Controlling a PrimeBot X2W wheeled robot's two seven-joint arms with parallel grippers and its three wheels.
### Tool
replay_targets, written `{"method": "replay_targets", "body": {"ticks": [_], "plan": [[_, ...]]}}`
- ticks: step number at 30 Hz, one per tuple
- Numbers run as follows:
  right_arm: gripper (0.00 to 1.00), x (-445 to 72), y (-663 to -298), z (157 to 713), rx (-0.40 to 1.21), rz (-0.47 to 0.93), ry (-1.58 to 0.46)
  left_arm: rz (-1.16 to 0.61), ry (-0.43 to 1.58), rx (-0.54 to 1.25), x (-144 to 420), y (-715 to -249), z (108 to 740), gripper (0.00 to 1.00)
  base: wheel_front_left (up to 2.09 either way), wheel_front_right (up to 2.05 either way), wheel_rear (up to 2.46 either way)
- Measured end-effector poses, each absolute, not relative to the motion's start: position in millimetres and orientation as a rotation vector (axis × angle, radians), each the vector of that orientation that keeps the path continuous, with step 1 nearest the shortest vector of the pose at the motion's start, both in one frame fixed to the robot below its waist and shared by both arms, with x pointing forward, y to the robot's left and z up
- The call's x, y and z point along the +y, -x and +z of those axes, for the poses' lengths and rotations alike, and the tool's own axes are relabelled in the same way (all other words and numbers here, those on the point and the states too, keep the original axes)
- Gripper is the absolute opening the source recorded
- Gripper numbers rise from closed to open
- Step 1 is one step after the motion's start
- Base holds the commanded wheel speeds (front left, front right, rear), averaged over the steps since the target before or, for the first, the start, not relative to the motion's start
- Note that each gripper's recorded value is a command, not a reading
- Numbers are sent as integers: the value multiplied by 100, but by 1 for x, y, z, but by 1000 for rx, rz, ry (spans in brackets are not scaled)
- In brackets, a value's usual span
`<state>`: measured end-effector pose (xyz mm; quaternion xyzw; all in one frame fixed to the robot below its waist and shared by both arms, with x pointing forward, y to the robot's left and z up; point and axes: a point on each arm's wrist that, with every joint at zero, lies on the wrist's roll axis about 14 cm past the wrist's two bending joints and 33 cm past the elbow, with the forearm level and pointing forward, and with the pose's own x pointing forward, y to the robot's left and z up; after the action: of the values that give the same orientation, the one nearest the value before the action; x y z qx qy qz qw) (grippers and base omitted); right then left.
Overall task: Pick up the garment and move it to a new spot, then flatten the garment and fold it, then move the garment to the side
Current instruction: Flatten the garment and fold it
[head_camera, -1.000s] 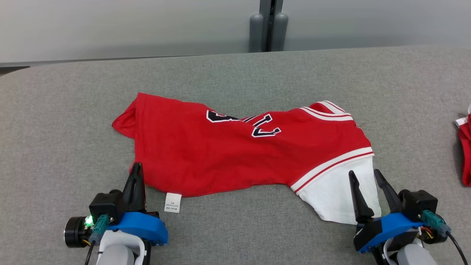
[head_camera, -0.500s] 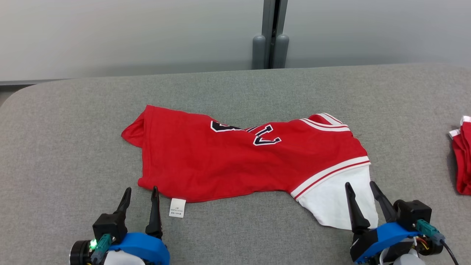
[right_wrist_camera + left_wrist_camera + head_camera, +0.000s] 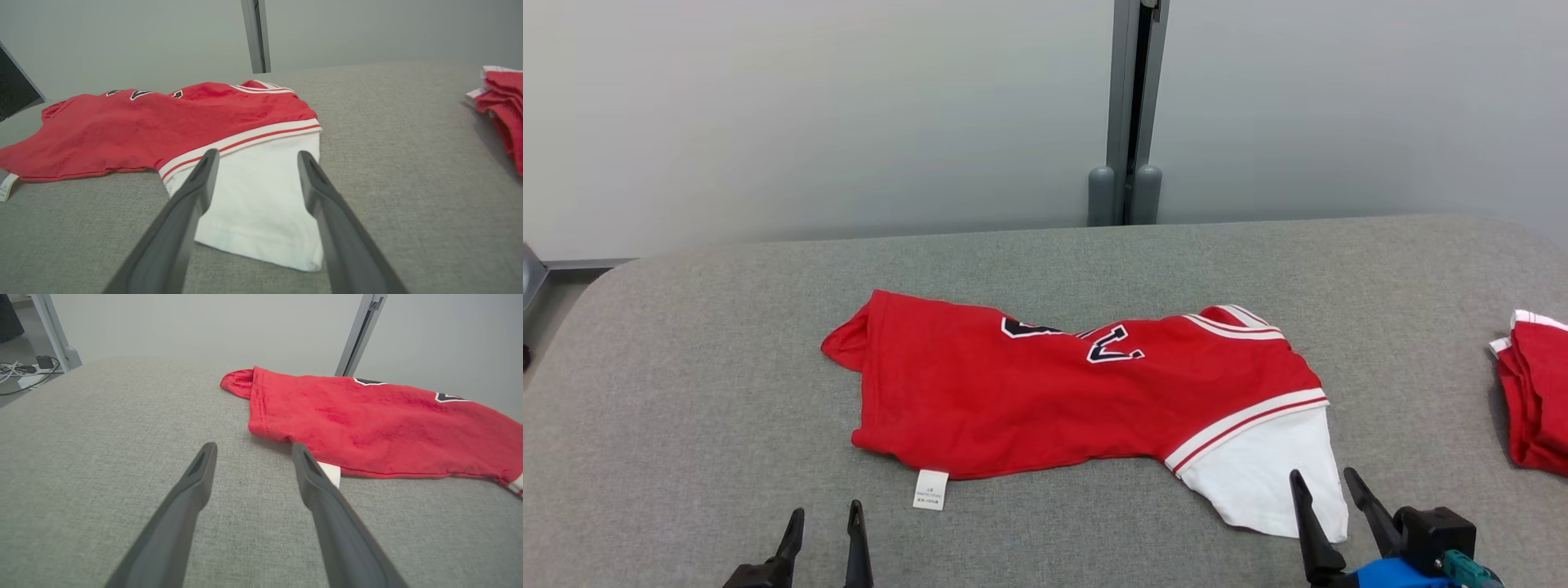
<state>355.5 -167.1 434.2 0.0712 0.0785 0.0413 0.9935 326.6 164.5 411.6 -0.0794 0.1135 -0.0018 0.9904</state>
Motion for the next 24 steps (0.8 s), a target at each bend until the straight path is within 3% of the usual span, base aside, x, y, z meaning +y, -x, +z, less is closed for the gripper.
{"method": "replay_targets", "body": {"ticks": [14,20,24], "plan": [[100,-166,-351,427,178,76,-157,-69,200,291,146,-320,395,100,0,0,0],[100,-169,-361,416,213,67,-157,-160,245,372,117,-343,376,100,0,0,0],[100,-173,-369,409,229,60,-151,-118,271,399,122,-363,367,100,0,0,0]]}}
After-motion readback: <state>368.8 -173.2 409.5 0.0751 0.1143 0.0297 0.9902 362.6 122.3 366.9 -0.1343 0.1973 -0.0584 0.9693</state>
